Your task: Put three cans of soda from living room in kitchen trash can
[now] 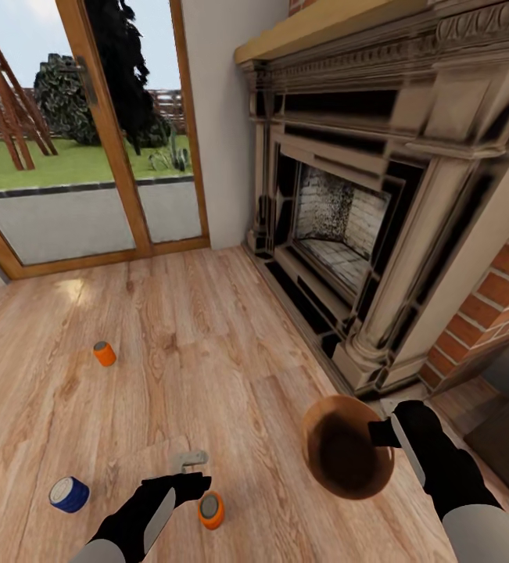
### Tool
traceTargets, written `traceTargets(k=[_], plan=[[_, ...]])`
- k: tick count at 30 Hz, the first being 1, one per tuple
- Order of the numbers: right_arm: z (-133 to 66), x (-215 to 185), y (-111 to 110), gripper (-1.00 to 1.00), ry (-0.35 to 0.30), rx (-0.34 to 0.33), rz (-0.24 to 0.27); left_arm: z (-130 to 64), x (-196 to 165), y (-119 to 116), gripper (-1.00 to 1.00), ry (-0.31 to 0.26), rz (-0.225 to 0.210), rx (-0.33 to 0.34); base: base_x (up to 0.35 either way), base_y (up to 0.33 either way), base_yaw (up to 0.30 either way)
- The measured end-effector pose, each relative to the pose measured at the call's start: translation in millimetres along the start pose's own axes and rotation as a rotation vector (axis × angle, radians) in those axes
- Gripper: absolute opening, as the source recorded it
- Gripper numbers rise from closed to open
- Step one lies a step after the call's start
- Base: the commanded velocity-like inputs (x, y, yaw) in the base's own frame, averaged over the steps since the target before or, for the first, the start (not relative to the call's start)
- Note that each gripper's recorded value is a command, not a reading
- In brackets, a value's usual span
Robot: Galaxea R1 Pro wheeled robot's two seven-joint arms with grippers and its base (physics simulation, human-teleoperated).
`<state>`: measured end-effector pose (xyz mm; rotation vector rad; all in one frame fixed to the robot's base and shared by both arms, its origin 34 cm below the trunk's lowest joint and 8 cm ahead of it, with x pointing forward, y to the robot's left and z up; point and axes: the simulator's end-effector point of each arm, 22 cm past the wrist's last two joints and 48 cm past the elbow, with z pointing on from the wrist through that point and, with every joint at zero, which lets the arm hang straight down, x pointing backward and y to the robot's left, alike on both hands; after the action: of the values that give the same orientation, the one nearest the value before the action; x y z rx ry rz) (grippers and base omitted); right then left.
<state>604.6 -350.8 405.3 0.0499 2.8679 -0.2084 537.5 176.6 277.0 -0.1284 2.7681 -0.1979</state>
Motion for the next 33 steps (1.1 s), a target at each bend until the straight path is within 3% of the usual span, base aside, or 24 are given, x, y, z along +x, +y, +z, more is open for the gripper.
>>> traceTargets(k=[15, 24, 33], plan=[[27.9, 14.0, 1.9, -1.00, -0.007, 0.001, 0.002, 27.1, 15.9, 12.0, 1.00, -0.008, -0.001, -0.035, 0.000, 0.000, 0.000], [15.9, -4.6, -3.0, -1.00, -0.059, 0.006, 0.011, 27.0, 14.4, 13.5, 1.00, -0.015, -0.002, -0.042, 0.000, 0.000, 0.000], [-3.9, -47.7, -26.9, -1.00, -0.133, 0.022, 0.052, 27.0, 14.4, 13.7, 1.00, -0.016, -0.002, -0.042, 0.000, 0.000, 0.000]])
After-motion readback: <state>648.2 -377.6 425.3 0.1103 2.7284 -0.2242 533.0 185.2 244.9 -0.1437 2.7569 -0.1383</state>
